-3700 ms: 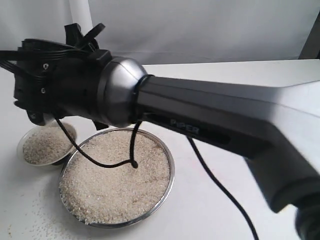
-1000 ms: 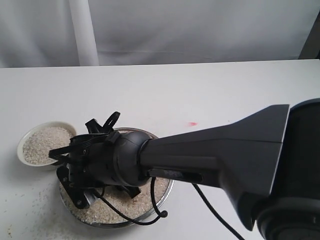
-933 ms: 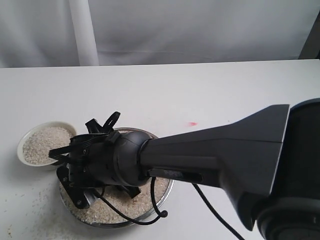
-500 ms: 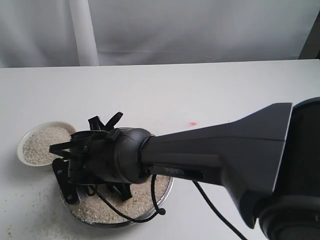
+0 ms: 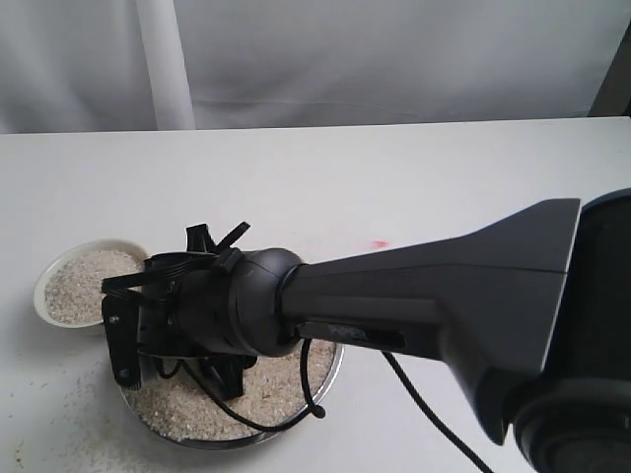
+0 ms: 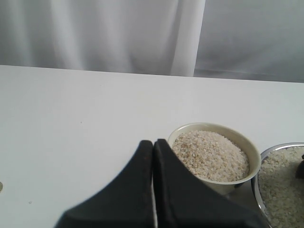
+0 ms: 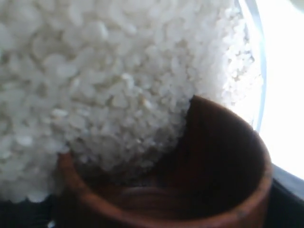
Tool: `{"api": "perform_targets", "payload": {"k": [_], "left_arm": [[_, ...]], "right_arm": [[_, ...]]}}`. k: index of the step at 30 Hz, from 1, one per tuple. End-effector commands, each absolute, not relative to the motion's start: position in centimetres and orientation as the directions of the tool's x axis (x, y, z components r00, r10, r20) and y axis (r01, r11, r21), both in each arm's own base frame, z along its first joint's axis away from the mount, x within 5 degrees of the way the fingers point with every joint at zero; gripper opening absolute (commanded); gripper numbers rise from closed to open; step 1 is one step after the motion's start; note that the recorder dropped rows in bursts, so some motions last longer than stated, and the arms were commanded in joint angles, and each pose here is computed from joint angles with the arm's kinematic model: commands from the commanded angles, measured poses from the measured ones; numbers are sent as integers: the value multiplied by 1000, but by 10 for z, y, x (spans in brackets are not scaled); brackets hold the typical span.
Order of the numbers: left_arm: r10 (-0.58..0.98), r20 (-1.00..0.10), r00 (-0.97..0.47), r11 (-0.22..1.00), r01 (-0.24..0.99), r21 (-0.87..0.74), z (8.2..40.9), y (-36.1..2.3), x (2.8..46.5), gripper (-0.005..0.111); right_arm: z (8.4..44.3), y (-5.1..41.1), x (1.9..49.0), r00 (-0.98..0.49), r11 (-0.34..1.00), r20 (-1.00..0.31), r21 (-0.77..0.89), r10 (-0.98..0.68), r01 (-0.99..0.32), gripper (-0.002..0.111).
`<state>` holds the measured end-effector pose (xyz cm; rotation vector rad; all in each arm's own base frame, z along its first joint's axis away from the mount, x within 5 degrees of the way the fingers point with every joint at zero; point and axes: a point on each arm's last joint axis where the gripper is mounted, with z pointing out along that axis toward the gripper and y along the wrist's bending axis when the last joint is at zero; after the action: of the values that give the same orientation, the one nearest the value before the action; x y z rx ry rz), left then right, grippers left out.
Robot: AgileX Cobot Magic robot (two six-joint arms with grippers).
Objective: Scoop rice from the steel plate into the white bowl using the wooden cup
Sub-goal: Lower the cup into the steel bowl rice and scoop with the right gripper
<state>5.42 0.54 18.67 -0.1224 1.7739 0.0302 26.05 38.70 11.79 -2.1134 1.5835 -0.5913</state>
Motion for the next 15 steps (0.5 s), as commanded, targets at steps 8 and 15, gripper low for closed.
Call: {"api": "perform_targets", "payload": {"k": [8,15], "left_arm": [[-67,-979,-191,994,-92,-50,187,5,54,0],[-67,-979,-191,994,-92,-50,187,5,54,0]], "right_arm": [[116,386,266,105,-44,-82,-546,-991,-837,0],[115,390,263,52,42,-170,-508,-984,-860,0]]}}
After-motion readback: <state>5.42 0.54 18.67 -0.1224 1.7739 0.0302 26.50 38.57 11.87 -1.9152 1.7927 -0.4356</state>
